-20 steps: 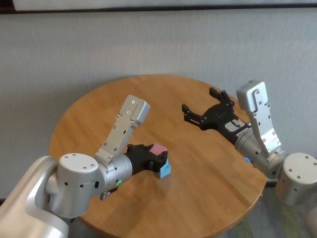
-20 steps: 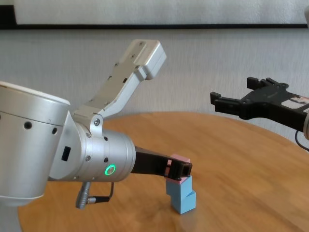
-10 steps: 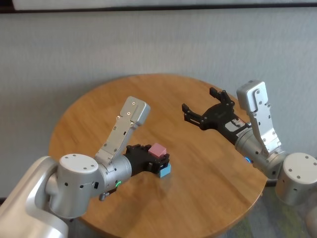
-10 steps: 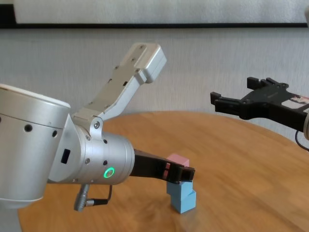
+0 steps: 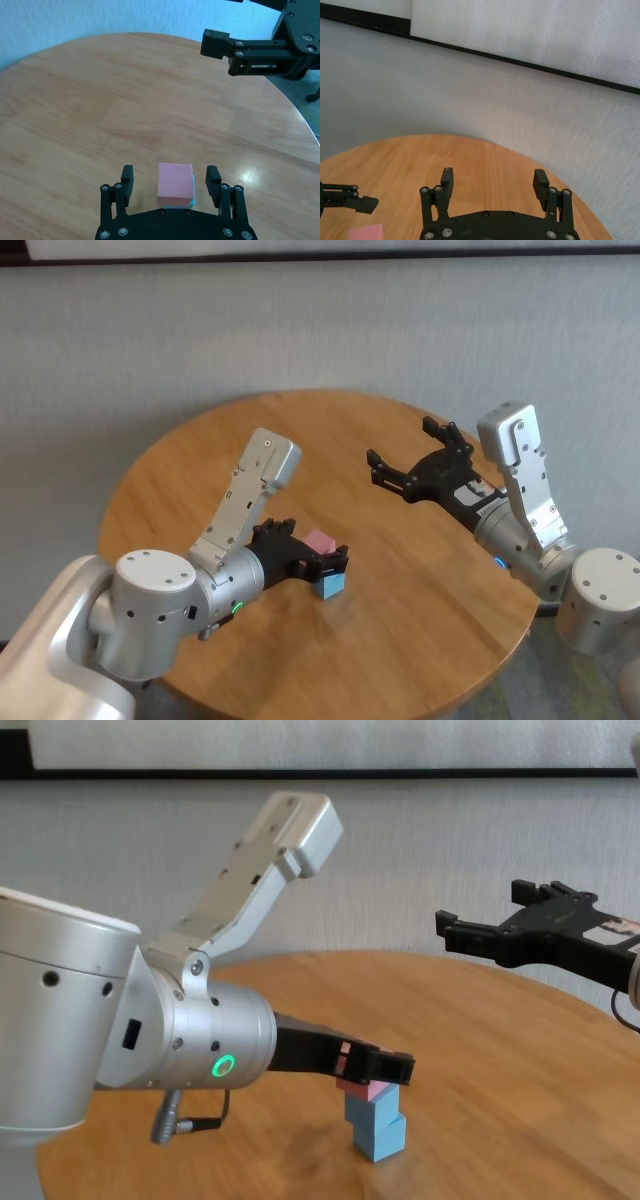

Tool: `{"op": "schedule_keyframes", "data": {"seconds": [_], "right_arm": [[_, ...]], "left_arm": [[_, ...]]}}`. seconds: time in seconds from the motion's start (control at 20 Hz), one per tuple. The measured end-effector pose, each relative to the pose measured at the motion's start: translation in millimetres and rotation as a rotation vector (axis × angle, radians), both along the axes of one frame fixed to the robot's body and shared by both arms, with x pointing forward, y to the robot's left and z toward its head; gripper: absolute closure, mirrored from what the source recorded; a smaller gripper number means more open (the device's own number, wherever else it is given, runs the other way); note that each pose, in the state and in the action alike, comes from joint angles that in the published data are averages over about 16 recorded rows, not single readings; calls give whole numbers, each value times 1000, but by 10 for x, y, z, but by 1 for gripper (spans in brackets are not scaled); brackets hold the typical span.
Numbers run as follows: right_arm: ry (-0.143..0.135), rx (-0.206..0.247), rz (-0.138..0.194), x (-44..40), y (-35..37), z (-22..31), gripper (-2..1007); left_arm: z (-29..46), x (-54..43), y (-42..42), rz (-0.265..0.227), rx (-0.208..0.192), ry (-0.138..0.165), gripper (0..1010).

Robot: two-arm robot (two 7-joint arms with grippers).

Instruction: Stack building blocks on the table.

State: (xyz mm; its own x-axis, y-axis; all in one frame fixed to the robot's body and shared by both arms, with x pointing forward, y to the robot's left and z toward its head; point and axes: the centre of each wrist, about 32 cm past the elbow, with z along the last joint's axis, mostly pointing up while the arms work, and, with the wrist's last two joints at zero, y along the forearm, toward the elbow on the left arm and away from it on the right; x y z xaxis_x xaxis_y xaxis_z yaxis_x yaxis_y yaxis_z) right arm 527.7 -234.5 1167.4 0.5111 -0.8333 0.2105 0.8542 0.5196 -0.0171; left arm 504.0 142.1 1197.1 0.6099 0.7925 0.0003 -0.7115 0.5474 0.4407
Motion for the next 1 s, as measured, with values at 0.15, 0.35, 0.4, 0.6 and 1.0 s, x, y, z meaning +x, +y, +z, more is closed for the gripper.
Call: {"op": "schedule_keyframes", "data": {"seconds": [0.15,0.35,0.4,0.6,1.0], "right_arm": [[0,0,0,0,0,0,0],[0,0,0,0,0,0,0],[0,0,0,0,0,0,0],[0,0,0,0,0,0,0],[-1,2,5,-3,1,0,0]], "left_arm": [[13,-23,22,5,-13,-19,73],[20,-72,59,22,-41,-56,27],[18,-88,70,28,-50,-68,20],[-10,-161,114,68,-92,-131,9],[-131,-312,189,192,-181,-285,9]]}}
